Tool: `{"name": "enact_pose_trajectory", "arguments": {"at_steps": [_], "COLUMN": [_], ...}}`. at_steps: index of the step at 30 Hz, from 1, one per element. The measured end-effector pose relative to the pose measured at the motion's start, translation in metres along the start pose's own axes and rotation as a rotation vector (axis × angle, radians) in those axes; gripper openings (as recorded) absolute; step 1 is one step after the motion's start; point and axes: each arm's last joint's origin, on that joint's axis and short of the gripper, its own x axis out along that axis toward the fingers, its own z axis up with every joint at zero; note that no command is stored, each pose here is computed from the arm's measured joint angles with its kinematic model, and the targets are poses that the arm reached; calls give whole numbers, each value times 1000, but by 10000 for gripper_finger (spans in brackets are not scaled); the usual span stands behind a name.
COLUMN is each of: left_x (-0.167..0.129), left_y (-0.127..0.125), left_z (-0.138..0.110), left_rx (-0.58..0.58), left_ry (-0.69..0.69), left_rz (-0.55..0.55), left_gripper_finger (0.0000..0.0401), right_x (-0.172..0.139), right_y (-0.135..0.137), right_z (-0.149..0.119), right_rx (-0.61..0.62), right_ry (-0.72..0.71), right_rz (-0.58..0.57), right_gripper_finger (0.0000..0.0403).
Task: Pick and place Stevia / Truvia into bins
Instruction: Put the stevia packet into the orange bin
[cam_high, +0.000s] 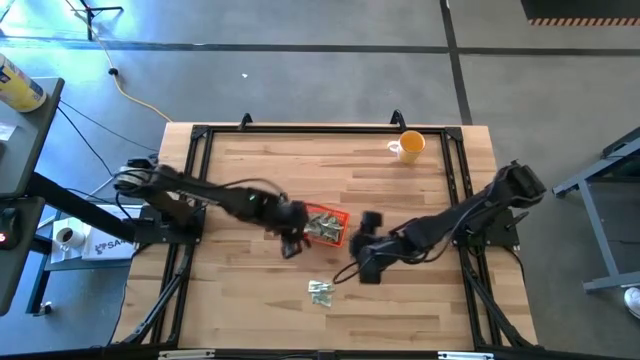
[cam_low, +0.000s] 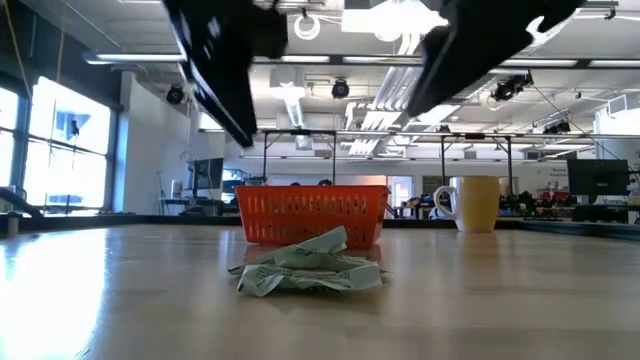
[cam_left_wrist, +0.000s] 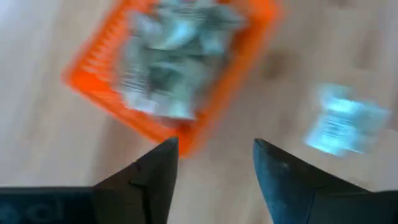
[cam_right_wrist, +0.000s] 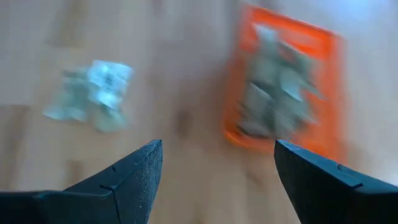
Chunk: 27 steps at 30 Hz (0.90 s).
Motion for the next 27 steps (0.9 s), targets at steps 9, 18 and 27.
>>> {"name": "enact_pose_trajectory", "arguments": {"at_steps": [9,18,27], "left_x": [-49,-53,-51], "left_y": [-58,-77,-74], "left_z": [-54,-82,-85], "left_rx": [-160,-165,-128], "left_ry": [-102,-113,-96], "left_rz": [56,109,141], "left_gripper_finger": [232,186,156], "right_x": [65,99,110], "right_y": [23,59,74], "right_z": [6,14,20], "right_rx": [-93,-121,-80], "right_ry": [-25,1,52], "right_rz": [222,359,261], "right_gripper_finger": [298,298,266]}}
